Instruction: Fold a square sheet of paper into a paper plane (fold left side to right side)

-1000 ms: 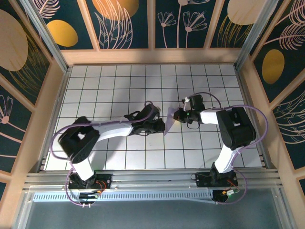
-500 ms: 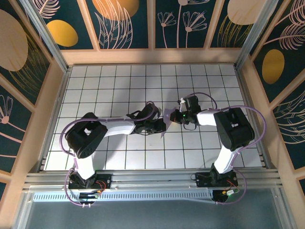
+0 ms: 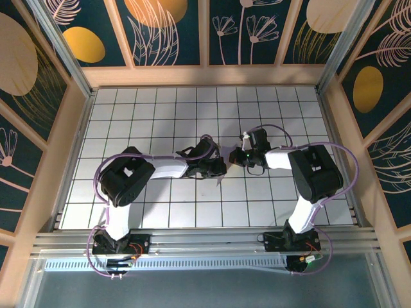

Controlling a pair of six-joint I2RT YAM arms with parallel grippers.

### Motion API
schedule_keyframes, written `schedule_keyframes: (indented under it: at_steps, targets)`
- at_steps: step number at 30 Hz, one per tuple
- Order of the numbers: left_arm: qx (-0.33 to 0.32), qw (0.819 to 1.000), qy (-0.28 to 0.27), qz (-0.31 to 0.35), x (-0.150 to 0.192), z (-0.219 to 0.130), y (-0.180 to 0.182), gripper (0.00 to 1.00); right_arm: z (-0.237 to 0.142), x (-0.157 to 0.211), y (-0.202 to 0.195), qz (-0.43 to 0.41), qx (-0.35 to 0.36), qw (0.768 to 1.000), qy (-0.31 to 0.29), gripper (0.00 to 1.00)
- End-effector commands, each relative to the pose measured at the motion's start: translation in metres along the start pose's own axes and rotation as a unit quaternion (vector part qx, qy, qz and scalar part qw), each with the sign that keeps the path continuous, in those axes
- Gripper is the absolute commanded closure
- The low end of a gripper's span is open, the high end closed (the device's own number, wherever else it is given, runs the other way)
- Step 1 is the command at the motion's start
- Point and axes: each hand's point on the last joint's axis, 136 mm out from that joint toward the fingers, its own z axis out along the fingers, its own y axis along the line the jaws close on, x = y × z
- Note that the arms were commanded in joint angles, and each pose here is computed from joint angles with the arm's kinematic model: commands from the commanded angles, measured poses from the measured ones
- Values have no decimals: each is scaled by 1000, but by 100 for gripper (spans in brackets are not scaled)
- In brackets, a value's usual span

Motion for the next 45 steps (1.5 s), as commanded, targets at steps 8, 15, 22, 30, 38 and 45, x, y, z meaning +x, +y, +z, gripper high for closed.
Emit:
schedule_keyframes:
  at_steps: [8,15,22,30,38,45]
  targets:
    - [-31,999,8,-18,5,12,27,98,-2,22,-10,30,28,999,36,100]
    - [-65,997,21,-30,20,14,46,100,-17,-7,18,14,-7,1000,-6,100]
    - [-93,995,21,-28,21,14,53,100,-17,-13,30,9,-26,999,-23,100]
    - [-118,992,25,-32,23,12,62,100,4,-9,14,13,1,1000,-16,100]
    - [-146,988,35,-44,29,13,76,100,7,-12,-13,16,42,999,-18,100]
    - [-154,986,40,-49,32,13,81,100,1,-23,-24,24,47,998,-29,100]
